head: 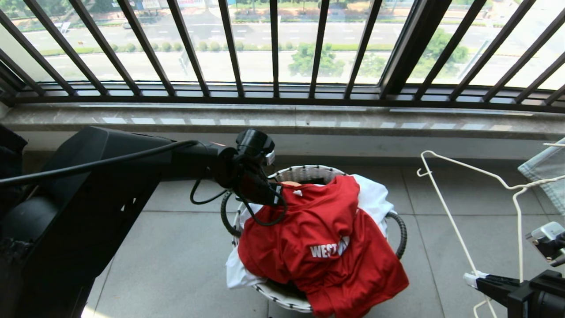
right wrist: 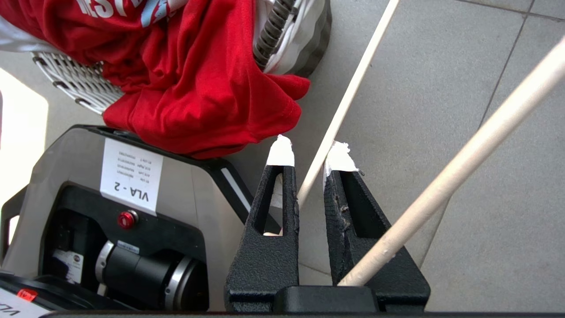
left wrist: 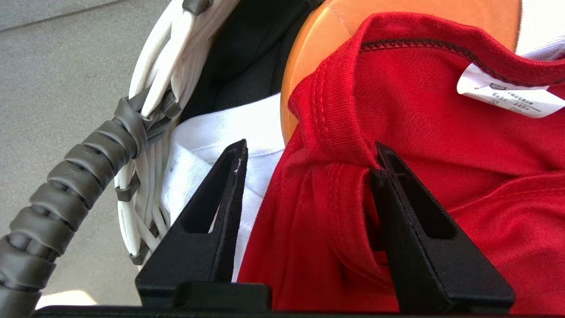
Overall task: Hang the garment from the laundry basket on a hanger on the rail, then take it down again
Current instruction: Pick up clothes from the basket
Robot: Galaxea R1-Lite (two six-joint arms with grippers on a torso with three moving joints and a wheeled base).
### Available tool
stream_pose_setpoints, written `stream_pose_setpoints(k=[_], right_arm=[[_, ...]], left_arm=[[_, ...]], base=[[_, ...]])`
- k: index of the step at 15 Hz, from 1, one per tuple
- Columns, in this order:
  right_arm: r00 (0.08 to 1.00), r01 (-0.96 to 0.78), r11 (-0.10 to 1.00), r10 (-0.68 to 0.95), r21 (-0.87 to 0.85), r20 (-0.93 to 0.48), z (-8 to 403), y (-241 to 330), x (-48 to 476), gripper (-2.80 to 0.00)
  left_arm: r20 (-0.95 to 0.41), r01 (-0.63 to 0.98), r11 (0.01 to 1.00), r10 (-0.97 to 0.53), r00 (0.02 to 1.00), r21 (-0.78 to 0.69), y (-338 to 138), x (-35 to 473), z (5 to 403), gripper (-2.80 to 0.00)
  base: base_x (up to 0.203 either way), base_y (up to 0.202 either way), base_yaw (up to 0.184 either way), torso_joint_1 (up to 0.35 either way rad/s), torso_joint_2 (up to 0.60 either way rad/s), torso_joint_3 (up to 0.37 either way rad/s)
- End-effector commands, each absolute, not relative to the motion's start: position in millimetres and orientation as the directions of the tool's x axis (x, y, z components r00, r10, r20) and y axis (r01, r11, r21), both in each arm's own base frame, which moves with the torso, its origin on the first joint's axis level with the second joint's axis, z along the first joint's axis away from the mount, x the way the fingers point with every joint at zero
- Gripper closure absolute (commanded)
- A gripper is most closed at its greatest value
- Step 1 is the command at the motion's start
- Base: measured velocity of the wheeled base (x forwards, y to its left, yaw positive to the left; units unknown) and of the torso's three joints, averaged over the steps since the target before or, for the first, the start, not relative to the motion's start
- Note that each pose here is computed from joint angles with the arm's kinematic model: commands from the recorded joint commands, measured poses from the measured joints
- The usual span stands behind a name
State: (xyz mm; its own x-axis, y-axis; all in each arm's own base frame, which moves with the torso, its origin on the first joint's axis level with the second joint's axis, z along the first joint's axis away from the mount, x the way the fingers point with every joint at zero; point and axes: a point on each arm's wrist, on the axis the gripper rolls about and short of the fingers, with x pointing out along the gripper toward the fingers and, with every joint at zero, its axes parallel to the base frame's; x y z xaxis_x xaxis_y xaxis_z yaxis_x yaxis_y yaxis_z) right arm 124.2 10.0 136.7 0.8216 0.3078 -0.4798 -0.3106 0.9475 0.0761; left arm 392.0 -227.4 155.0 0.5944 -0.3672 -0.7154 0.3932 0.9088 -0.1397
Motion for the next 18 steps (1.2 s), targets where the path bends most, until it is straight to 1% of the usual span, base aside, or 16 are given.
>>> stream_pose_setpoints(k=[1, 6, 10, 13, 16, 18], right_arm=[[0.821, -0.313, 0.947, 0.31, 0.076, -0.479, 136.8, 10.1, 124.4, 0.0], [0.82, -0.313, 0.947, 0.31, 0.077, -0.481, 136.4, 10.1, 124.8, 0.0], [0.82, -0.313, 0.947, 0.31, 0.077, -0.481, 136.4, 10.1, 125.1, 0.0], [0.819, -0.313, 0.947, 0.31, 0.077, -0.483, 136.2, 10.1, 125.0, 0.0], [0.819, -0.312, 0.947, 0.31, 0.079, -0.482, 136.2, 10.1, 125.0, 0.0], [0.819, -0.313, 0.947, 0.31, 0.077, -0.483, 136.2, 10.1, 125.0, 0.0]], left_arm=[[-0.713, 0.391, 0.91, -0.367, 0.597, -0.14, -226.8, 391.0, 157.4, 0.0], [-0.703, 0.391, 0.908, -0.377, 0.603, -0.151, -225.0, 380.6, 173.7, 0.0], [-0.737, 0.407, 0.901, -0.378, 0.561, -0.152, -219.0, 345.3, 209.1, 0.0], [-0.714, 0.412, 0.893, -0.406, 0.57, -0.178, -222.5, 324.6, 231.3, 0.0], [-0.705, 0.42, 0.895, -0.394, 0.589, -0.15, -223.9, 306.0, 242.0, 0.0], [-0.717, 0.431, 0.892, -0.388, 0.579, -0.134, -224.0, 296.3, 240.4, 0.0]], base=[[0.0, 0.0, 0.0, 0.0, 0.0, 0.0], [0.0, 0.0, 0.0, 0.0, 0.0, 0.0], [0.0, 0.0, 0.0, 0.0, 0.0, 0.0], [0.0, 0.0, 0.0, 0.0, 0.0, 0.0], [0.0, 0.0, 0.0, 0.0, 0.0, 0.0], [0.0, 0.0, 0.0, 0.0, 0.0, 0.0]])
